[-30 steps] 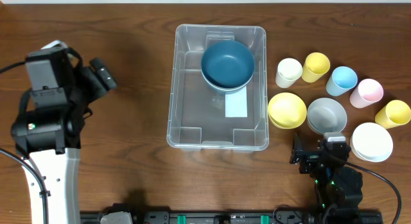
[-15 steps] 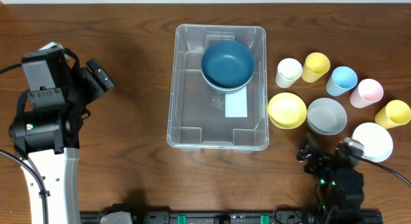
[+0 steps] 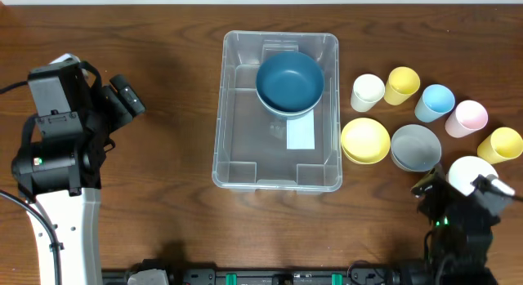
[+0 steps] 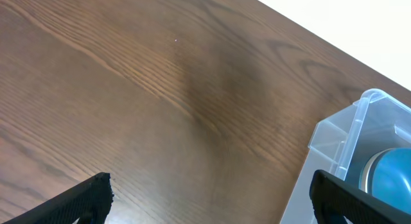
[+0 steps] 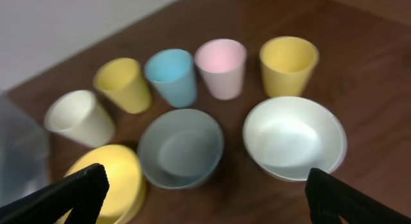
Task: Pack container
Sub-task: 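Reach the right gripper to the white bowl and grasp its rim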
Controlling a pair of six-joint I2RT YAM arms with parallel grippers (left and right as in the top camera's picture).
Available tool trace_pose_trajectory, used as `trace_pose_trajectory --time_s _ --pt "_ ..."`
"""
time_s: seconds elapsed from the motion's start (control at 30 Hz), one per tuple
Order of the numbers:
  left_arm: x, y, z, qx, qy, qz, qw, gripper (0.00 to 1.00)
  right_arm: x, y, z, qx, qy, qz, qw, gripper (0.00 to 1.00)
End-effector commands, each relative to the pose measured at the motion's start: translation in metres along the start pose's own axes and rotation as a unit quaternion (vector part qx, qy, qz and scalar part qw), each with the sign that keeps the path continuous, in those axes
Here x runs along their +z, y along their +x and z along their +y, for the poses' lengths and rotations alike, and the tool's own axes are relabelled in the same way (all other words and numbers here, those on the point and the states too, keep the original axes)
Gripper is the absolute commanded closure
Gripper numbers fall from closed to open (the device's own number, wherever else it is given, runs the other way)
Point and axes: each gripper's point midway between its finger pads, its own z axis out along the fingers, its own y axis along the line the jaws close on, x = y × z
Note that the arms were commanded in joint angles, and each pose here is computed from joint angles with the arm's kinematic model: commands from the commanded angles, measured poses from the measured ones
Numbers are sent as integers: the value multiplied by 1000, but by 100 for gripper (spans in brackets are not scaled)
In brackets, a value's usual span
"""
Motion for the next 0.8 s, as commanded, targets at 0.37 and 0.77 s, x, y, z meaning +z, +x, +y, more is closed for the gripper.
trace_pose_trajectory --time_s 0.37,0.77 --pt "-7 -7 1 -4 -1 -13 1000 2 56 12 -52 124 174 109 971 1" --pt "-7 -7 1 -4 -1 -13 1000 2 101 31 -103 238 170 192 937 1"
